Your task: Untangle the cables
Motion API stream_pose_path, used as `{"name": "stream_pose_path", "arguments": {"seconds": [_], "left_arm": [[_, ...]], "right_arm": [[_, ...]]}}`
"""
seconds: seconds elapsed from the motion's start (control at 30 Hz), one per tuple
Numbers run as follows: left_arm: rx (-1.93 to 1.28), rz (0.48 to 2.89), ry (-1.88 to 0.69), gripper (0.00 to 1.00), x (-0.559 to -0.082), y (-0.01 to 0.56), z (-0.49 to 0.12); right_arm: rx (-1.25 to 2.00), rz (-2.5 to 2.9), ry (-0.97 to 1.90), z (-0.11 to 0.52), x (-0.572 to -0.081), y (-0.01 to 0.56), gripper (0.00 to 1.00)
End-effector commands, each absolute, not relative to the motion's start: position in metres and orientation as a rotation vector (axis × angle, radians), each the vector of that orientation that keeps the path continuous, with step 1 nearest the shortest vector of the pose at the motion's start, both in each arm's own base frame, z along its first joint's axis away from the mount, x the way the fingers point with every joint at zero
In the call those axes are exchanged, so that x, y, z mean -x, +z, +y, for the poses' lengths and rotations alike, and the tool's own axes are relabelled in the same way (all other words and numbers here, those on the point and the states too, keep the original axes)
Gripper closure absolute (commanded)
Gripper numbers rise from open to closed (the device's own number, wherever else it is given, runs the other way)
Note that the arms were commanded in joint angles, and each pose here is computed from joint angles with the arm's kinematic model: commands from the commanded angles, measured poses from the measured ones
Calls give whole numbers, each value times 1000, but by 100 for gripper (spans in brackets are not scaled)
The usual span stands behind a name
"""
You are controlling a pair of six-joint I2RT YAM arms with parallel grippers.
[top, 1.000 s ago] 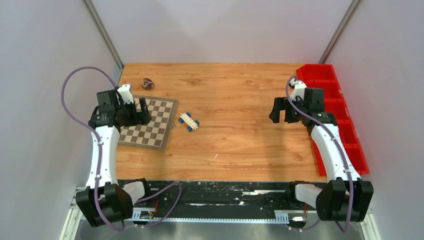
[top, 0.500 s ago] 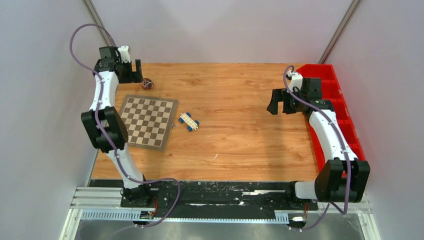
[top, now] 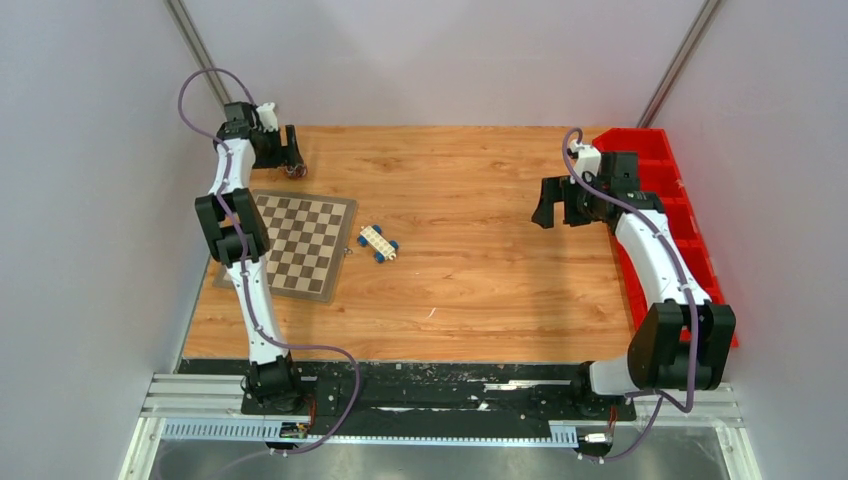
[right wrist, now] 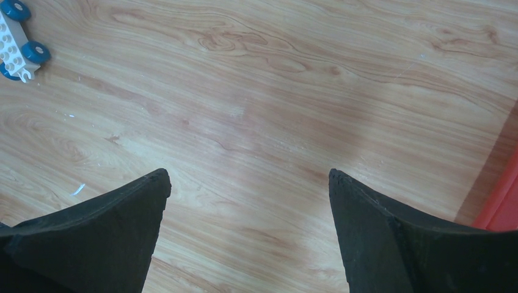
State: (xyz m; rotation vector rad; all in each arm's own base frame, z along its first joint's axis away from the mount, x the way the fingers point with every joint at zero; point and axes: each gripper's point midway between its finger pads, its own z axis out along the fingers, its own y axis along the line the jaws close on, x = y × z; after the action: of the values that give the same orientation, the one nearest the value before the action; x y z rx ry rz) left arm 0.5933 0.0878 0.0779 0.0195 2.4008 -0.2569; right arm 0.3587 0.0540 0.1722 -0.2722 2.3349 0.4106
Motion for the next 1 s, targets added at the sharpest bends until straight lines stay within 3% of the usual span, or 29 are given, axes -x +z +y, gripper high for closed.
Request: {"name": "stream_pose_path", "arguments": {"seconds": [0.0, 0.1, 0.17, 0.2, 0.23, 0.27, 0.33, 0.37, 0.47, 0.6, 0.77, 0.97], "left_arm": [[35, 2321, -405, 13, -611, 97, 68], [51, 2362, -426, 23, -608, 79, 57], [63, 2396, -447, 38, -604, 66, 52], [72, 2410, -458, 52, -601, 63, 50], [82, 2421, -478, 60, -599, 61, 47], [79, 2416, -488, 77, -598, 66, 45], [39, 2379, -518, 95, -596, 92, 36], [2, 2363, -544, 98, -593, 102, 28], [-235, 2217, -563, 100, -573, 188, -18], [-481, 2134, -741, 100, -496, 240, -114], [-753, 2044, -1067, 100, -387, 260, -247], [-948, 2049, -1319, 100, -304, 213, -357]], "right_arm": [[324, 2296, 449, 60, -370, 187, 0], [332, 2303, 484, 64, -371, 187, 0], [341, 2304, 490, 65, -371, 187, 0], [347, 2304, 492, 65, -371, 187, 0], [355, 2306, 494, 65, -370, 187, 0], [364, 2303, 495, 66, -369, 188, 0], [388, 2294, 509, 68, -367, 191, 0], [406, 2287, 521, 70, -365, 193, 0], [498, 2270, 566, 77, -354, 195, 0], [597, 2256, 644, 86, -336, 198, 0], [666, 2218, 788, 103, -314, 204, 0], [656, 2262, 817, 104, -302, 189, 0]]}}
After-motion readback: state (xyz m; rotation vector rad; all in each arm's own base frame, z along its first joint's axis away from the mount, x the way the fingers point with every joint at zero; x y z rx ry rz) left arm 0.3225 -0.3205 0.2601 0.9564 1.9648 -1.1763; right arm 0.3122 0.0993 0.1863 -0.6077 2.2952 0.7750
